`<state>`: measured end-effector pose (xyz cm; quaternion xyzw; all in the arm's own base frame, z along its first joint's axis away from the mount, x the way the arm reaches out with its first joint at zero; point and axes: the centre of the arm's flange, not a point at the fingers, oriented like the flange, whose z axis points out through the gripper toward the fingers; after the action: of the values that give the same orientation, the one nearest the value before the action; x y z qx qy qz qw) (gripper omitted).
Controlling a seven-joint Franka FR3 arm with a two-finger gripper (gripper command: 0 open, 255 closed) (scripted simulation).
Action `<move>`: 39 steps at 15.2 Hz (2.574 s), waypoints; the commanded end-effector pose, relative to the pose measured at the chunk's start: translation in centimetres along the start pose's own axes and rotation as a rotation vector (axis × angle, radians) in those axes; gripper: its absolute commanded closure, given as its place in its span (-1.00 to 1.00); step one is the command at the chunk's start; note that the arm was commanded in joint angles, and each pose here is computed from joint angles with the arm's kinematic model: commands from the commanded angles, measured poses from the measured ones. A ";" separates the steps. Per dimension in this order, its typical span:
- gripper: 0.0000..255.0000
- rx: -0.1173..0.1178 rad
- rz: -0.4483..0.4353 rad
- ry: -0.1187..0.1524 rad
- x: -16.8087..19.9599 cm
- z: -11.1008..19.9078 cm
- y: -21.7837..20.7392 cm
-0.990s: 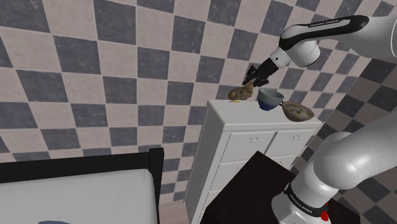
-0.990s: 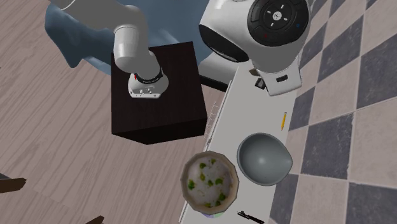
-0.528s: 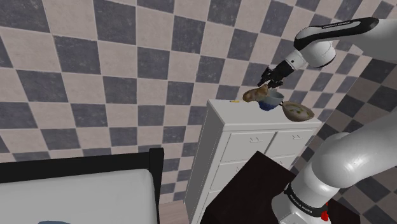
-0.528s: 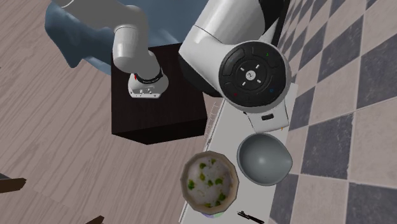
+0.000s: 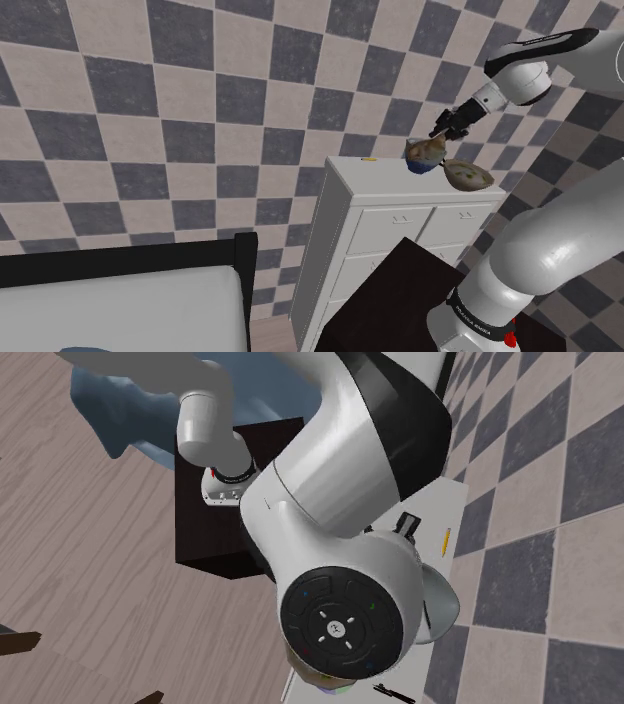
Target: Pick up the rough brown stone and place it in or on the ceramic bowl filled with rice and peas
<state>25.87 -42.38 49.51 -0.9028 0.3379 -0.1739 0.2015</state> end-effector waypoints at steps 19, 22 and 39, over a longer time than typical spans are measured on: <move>-1.00 0.155 0.153 -0.047 0.4 -7.9 20.5; -1.00 0.280 0.274 -0.084 -2.3 -6.7 23.5; 1.00 0.280 0.274 -0.084 -2.5 -2.8 22.4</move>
<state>10.73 -56.85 40.75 -0.8180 0.4215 -0.1522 0.3606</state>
